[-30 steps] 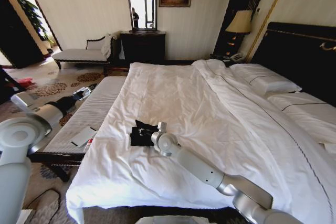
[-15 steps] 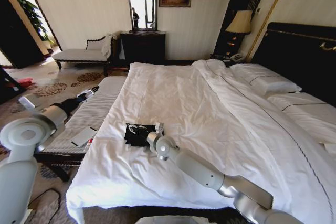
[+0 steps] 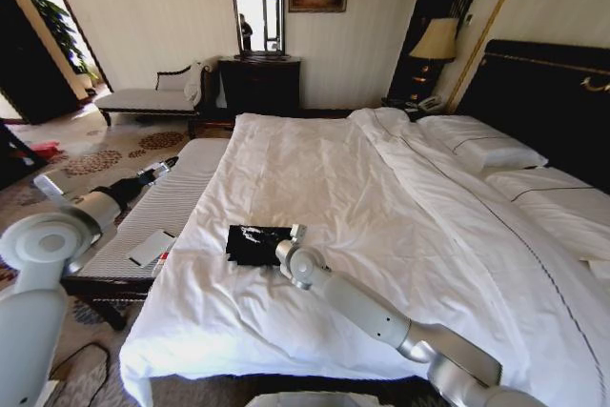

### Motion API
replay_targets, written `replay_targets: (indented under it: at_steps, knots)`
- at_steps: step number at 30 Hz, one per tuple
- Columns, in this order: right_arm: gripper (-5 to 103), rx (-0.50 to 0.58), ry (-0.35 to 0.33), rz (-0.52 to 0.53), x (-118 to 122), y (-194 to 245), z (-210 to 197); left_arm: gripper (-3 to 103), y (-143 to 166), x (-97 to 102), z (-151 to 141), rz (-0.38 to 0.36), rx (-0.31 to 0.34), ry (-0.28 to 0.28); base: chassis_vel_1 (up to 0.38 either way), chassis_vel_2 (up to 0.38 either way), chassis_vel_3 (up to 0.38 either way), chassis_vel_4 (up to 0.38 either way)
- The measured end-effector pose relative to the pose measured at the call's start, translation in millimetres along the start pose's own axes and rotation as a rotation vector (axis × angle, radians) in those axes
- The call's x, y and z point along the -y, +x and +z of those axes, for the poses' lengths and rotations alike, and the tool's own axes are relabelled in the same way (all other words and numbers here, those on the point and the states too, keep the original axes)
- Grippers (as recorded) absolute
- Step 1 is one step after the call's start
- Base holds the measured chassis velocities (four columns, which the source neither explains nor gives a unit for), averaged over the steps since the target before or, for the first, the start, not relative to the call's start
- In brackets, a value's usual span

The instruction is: Fold the clothes on the bed.

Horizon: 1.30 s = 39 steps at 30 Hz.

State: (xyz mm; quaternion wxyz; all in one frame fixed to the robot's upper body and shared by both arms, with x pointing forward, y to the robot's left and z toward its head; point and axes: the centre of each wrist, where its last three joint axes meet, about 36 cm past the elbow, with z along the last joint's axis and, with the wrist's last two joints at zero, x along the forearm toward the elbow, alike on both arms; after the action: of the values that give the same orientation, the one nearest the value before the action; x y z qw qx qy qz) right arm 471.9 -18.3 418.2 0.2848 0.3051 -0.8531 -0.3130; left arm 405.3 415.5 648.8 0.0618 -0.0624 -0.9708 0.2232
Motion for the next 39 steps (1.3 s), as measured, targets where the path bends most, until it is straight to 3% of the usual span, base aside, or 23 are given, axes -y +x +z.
replay_targets:
  at_steps: [6,15,19,21,24,27,28,29,31,32,33,36,39]
  knots:
    - [100,-0.043,-0.010,-0.086,-24,-6,29,100,1,-4.9,1,-0.028,-0.009,-0.012,0.000,0.000,0.000,0.000]
    - [100,-0.077,0.004,-0.120,-46,-23,48,100,7,-10.7,1,-0.059,-0.014,-0.018,0.000,0.000,0.000,0.000]
    - [100,-0.066,0.022,-0.121,-52,-17,44,100,9,-11.2,-1,-0.065,-0.011,-0.009,0.000,0.000,0.000,0.000]
    - [100,-0.008,0.037,-0.126,-48,-7,26,100,11,-8.7,-2,-0.062,-0.009,0.000,0.000,0.000,0.000,0.000]
    - [100,0.078,0.055,-0.114,-33,9,-2,100,12,-6.6,-2,-0.071,-0.006,0.000,0.000,0.000,0.000,0.000]
    - [100,0.229,0.144,-0.023,18,45,-43,100,13,-4.5,9,-0.111,-0.025,-0.006,0.000,0.000,0.000,0.000]
    - [100,0.314,0.220,0.044,48,71,-63,100,17,-2.3,22,-0.139,-0.036,-0.019,0.000,0.000,0.000,0.000]
    - [100,0.314,0.220,0.044,48,71,-63,100,17,-2.3,22,-0.139,-0.036,-0.019,0.000,0.000,0.000,0.000]
    - [100,0.416,0.342,0.153,83,114,-85,100,32,6.5,53,-0.194,-0.028,-0.126,0.000,0.000,0.000,0.000]
    - [100,0.443,0.365,0.190,92,130,-90,100,38,10.3,64,-0.202,-0.031,-0.154,0.000,0.000,0.000,0.000]
    - [100,0.443,0.365,0.190,92,130,-90,100,38,10.3,64,-0.202,-0.031,-0.154,0.000,0.000,0.000,0.000]
    - [100,0.554,0.371,0.333,114,196,-99,100,68,31.6,105,-0.227,0.002,-0.254,0.000,0.000,0.000,0.000]
    - [100,0.633,0.388,0.393,116,232,-106,100,76,41.4,120,-0.227,0.026,-0.277,0.000,0.000,0.000,0.000]
